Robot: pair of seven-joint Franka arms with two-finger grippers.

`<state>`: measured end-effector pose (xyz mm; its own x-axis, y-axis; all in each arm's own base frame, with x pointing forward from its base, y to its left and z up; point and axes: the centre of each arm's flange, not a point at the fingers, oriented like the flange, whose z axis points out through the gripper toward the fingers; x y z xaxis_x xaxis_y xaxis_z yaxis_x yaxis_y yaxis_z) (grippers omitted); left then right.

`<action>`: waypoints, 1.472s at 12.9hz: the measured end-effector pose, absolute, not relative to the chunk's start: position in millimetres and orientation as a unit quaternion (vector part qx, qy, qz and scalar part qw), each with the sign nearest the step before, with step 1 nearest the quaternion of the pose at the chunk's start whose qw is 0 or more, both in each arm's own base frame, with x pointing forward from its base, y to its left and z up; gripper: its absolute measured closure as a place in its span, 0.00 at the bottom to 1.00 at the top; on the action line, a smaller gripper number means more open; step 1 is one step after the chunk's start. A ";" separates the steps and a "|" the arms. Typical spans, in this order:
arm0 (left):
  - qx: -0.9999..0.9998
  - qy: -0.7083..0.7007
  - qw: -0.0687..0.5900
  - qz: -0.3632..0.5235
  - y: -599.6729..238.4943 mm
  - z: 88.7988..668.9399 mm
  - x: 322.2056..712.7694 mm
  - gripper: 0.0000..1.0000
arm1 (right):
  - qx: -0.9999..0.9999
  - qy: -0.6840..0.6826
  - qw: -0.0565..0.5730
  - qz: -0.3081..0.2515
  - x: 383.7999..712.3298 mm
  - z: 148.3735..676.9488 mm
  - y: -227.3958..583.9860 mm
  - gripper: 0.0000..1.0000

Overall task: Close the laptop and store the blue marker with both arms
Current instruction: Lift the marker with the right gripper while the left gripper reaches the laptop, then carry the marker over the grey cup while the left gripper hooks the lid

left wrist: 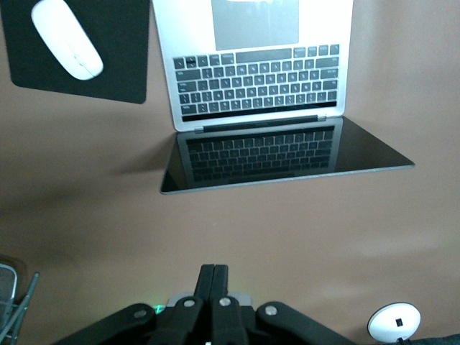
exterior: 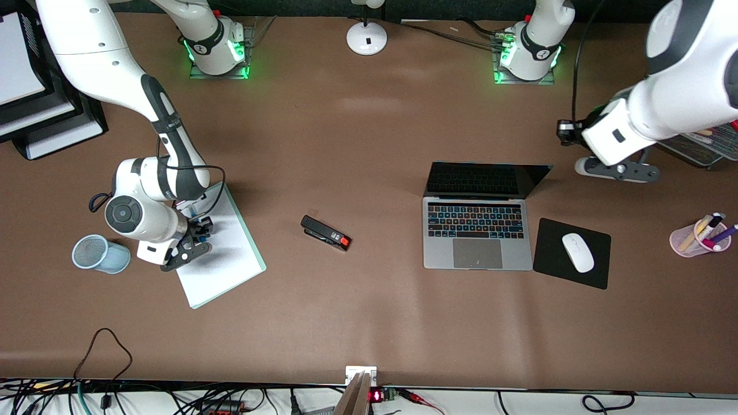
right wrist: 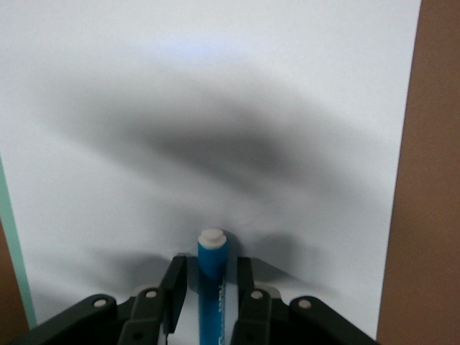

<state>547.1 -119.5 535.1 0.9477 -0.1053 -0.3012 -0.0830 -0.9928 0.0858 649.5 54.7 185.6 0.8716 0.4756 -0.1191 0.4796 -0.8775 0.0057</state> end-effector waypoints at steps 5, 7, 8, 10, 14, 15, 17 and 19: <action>0.986 -0.051 0.030 -0.153 -140.0 498.1 521.0 0.99 | 0.967 0.247 0.018 -0.057 650.6 183.9 54.7 0.79; 0.986 -0.047 0.040 -0.154 -145.2 469.1 506.8 0.99 | 0.967 0.247 0.018 -0.056 651.3 184.7 54.7 0.82; 0.986 -0.049 0.040 -0.152 -151.3 455.7 501.0 0.99 | 0.967 0.247 0.018 -0.054 653.3 187.8 54.9 0.82; 0.988 -0.053 0.038 -0.142 -166.6 434.1 492.7 0.99 | 0.968 0.245 0.019 -0.053 662.1 210.5 54.8 0.82; 0.992 -0.063 0.037 -0.107 -196.3 400.0 479.4 0.99 | 0.965 0.257 0.020 -0.053 682.0 308.6 44.7 0.82; 0.993 -0.061 0.038 -0.098 -196.2 392.8 478.5 0.99 | 0.961 0.273 0.021 -0.044 684.4 330.1 38.7 0.82; 0.994 -0.056 0.041 -0.081 -192.4 377.8 477.1 0.99 | 0.950 0.312 0.026 -0.023 685.9 364.8 17.7 0.82; 0.996 -0.051 0.044 -0.066 -189.4 371.1 478.4 0.99 | 0.934 0.358 0.022 -0.002 684.1 394.2 -16.4 0.82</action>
